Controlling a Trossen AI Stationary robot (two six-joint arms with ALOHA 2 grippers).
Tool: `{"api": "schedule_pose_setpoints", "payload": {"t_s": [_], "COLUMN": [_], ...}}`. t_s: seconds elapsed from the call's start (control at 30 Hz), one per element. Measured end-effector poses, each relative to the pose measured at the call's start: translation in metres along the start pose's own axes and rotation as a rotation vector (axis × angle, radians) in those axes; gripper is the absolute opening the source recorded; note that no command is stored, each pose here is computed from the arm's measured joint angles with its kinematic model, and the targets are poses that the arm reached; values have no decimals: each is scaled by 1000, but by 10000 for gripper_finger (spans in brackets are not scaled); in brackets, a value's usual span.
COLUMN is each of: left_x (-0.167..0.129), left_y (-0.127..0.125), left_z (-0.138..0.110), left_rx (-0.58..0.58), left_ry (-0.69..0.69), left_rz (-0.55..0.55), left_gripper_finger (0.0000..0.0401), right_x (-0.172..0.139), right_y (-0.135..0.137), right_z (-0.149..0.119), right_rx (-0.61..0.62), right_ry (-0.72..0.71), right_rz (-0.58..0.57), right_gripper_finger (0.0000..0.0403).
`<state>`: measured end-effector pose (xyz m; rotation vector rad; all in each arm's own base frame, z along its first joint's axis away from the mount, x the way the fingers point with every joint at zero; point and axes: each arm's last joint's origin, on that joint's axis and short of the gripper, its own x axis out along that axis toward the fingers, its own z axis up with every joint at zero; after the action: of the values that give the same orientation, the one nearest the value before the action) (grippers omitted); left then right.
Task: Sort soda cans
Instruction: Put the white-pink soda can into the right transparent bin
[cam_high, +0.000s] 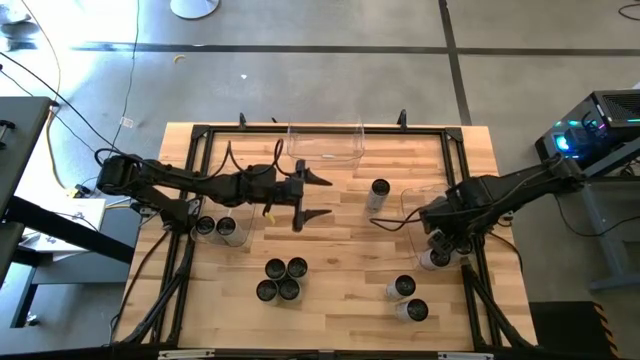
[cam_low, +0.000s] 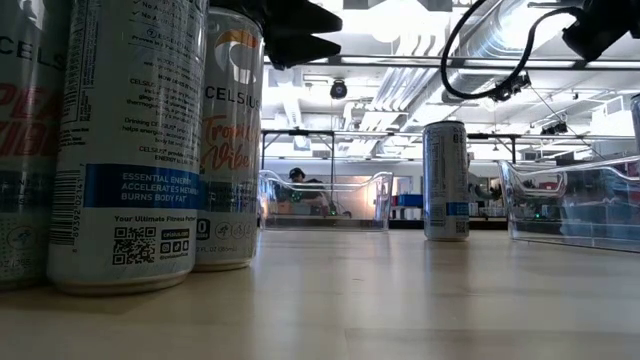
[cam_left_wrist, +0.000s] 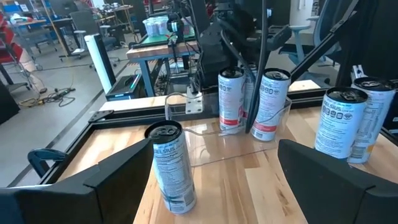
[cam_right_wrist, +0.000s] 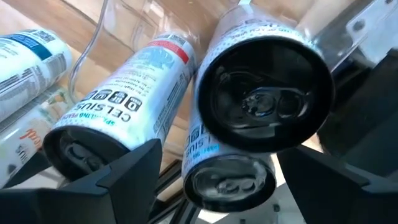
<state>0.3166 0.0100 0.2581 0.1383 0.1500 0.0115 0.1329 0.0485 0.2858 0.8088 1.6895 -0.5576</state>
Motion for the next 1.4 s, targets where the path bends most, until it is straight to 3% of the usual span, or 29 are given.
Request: {"api": "schedule_pose_setpoints", "payload": {"t_s": [0.33,0.67,0.8,0.97,1.1,1.27,1.4], "left_x": [0,-4,-16,-42,-59,-83,-110], "left_y": [1,3,2,-14,-40,-75,-101], "left_z": [0,4,12,24,31,42,54], "left_rx": [18,38,63,231,344,423,375], "left_ry": [3,5,14,79,98,100,37], "left_rz": [17,71,65,-27,-73,-8,-34], "left_gripper_finger": [340,340,340,340,339,333,333], "right_x": [-10,-14,-29,-61,-75,-61,-33], "right_y": [-16,-26,-23,-4,23,76,132], "right_z": [-17,-36,-44,-50,-52,-45,-30], "right_rx": [69,112,107,-18,-197,-378,-549], "right_ry": [92,112,75,-259,-662,-1082,-1286], "right_rz": [141,168,208,395,498,482,485], "right_gripper_finger": [311,311,311,311,311,311,311]}}
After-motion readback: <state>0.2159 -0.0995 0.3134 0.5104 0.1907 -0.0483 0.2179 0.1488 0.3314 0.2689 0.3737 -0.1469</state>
